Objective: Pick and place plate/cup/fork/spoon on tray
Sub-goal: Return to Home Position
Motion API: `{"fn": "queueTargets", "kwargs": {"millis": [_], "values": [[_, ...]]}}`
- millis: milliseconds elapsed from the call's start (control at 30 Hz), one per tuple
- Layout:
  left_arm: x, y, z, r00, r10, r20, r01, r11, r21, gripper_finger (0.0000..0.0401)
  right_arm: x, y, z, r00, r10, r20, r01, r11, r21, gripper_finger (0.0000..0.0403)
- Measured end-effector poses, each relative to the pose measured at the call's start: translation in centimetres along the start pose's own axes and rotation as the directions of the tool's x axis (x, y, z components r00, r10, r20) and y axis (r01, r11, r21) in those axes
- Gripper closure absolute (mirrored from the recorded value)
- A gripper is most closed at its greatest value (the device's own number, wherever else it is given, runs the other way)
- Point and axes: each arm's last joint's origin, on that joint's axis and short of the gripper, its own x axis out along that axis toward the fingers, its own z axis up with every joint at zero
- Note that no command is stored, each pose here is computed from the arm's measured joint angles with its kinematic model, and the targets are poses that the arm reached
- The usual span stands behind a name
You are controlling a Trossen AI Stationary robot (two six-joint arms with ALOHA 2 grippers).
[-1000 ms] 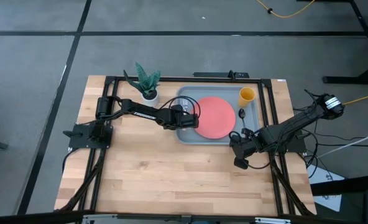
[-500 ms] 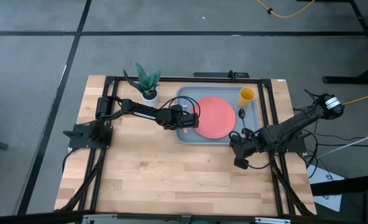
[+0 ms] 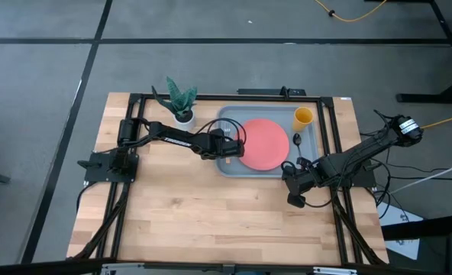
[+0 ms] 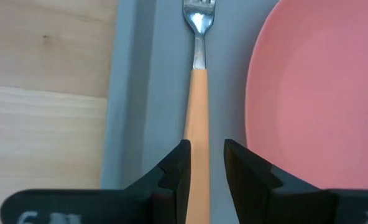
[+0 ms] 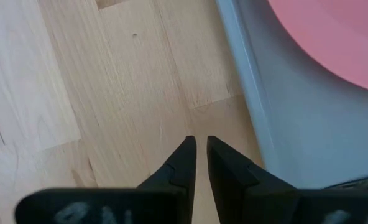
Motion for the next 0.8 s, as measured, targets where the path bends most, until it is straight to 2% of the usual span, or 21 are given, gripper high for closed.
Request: {"fn": "queueTargets", "kwargs": {"millis": [100, 233, 300, 367, 433, 500, 533, 600, 633, 733, 800], "values": [[-0.1, 0.0, 0.0, 1.000, -0.001, -0.025, 0.001, 1.000, 0.027, 0.0311, 0.0, 0.0, 0.0, 1.000, 0.000, 0.000, 0.000, 1.000, 0.004, 0.0357], [-1.4, -0.8, 0.4, 0.996, -0.028, -0.089, 0.042, 0.985, 0.165, 0.0313, 0.0, 0.1, -0.1, 0.999, 0.024, -0.022, -0.023, 0.999, 0.029, 0.0357], [-3.1, -2.3, 0.7, 0.990, -0.104, -0.092, 0.125, 0.959, 0.256, 0.0314, 0.0, 0.1, -0.2, 0.998, 0.046, -0.050, -0.046, 0.999, 0.006, 0.0357], [-5.7, -3.4, 1.2, 0.983, -0.163, -0.085, 0.183, 0.910, 0.372, 0.0314, 0.0, 0.1, -0.2, 0.996, 0.059, -0.065, -0.059, 0.998, -0.006, 0.0357], [-8.9, -4.7, 1.3, 0.968, -0.244, -0.051, 0.236, 0.831, 0.503, 0.0314, 0.0, 0.2, -0.3, 0.995, 0.069, -0.074, -0.070, 0.998, -0.005, 0.0357], [-12.4, -5.4, 1.4, 0.950, -0.310, -0.036, 0.259, 0.718, 0.647, 0.0315, 0.0, 0.1, -0.3, 0.994, 0.071, -0.081, -0.071, 0.997, 0.000, 0.0357], [-14.0, -5.4, 1.4, 0.946, -0.322, -0.025, 0.238, 0.643, 0.728, 0.0314, 0.0, 0.1, -0.3, 0.994, 0.071, -0.082, -0.071, 0.997, 0.000, 0.0357], [-17.0, -5.5, 1.6, 0.927, -0.373, -0.036, 0.220, 0.465, 0.858, 0.0315, -0.1, 0.1, -0.4, 0.994, 0.070, -0.087, -0.071, 0.997, -0.004, 0.0357], [-18.3, -5.2, 1.8, 0.924, -0.378, -0.056, 0.217, 0.399, 0.891, 0.0315, -0.1, 0.1, -0.4, 0.992, 0.081, -0.094, -0.081, 0.997, -0.001, 0.0357], [-21.5, -4.3, 1.4, 0.901, -0.408, -0.148, 0.295, 0.326, 0.898, 0.0313, -0.1, 0.2, -0.4, 0.989, 0.102, -0.105, -0.097, 0.994, 0.052, 0.0357], [-23.0, -3.1, 0.7, 0.903, -0.379, -0.201, 0.302, 0.231, 0.925, 0.0312, -0.2, 0.5, -0.4, 0.981, 0.155, -0.120, -0.151, 0.988, 0.039, 0.0357]]}}
